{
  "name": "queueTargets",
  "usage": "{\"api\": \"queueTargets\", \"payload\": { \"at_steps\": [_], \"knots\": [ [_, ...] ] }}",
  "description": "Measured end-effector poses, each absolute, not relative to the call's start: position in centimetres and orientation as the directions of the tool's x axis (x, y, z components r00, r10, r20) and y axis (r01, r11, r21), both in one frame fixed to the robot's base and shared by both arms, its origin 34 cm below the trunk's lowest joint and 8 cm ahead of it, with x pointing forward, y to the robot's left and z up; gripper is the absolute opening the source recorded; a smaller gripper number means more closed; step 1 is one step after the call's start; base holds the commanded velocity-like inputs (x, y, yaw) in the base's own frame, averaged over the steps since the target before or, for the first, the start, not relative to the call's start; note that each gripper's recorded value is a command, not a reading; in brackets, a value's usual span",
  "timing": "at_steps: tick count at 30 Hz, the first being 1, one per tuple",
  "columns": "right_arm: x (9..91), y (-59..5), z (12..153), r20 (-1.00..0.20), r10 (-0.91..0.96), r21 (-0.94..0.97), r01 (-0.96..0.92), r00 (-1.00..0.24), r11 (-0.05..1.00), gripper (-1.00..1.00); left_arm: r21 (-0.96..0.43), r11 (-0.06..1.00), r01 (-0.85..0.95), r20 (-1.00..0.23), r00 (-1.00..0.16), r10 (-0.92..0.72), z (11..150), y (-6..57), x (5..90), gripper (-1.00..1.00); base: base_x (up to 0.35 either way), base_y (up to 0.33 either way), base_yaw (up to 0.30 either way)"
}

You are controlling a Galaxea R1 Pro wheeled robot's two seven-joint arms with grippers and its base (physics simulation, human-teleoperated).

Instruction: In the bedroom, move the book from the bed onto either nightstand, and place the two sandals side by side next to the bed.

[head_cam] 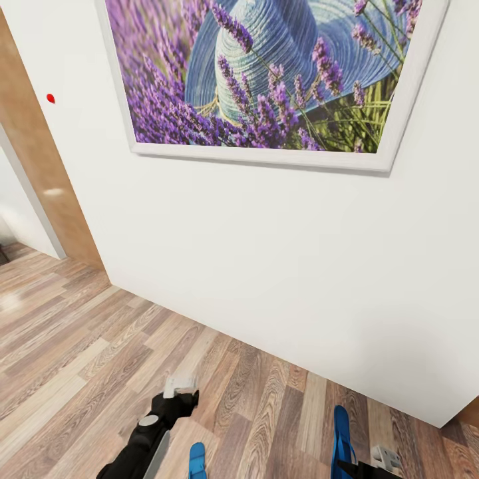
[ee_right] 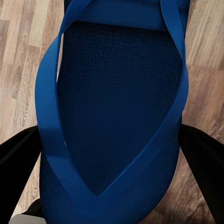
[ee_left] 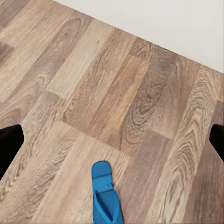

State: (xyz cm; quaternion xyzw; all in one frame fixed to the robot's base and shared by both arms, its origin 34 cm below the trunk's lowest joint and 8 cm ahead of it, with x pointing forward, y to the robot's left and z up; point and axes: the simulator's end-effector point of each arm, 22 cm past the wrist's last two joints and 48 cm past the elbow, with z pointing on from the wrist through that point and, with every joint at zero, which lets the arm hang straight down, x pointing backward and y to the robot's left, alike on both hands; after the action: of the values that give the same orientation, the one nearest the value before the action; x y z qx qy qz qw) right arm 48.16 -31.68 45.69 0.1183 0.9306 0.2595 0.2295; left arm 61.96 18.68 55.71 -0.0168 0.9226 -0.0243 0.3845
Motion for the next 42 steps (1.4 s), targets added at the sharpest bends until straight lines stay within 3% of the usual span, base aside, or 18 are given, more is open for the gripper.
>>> {"api": "queueTargets", "payload": {
  "at_steps": [28,35,42],
  "knots": [
    [48.0,-32.0,45.1,-0.355,0.344,0.546,0.106,-0.869,0.831,-1.0,-0.054,0.997,-0.047,-0.758,-0.649,-0.072,52.2,18.5,60.2,1.0,0.0,0.0,0.0],
    [47.5,-30.1,44.8,-0.158,0.395,0.624,0.218,-0.905,0.75,-1.0,-0.065,0.997,-0.045,-0.757,-0.649,-0.078,50.9,17.7,60.0,1.0,0.0,0.0,0.0],
    [53.2,-27.3,48.4,-0.171,0.378,0.695,0.161,-0.91,0.701,-1.0,-0.074,0.996,-0.042,-0.756,-0.649,-0.084,49.6,17.1,59.8,1.0,0.0,0.0,0.0]
  ]
}}
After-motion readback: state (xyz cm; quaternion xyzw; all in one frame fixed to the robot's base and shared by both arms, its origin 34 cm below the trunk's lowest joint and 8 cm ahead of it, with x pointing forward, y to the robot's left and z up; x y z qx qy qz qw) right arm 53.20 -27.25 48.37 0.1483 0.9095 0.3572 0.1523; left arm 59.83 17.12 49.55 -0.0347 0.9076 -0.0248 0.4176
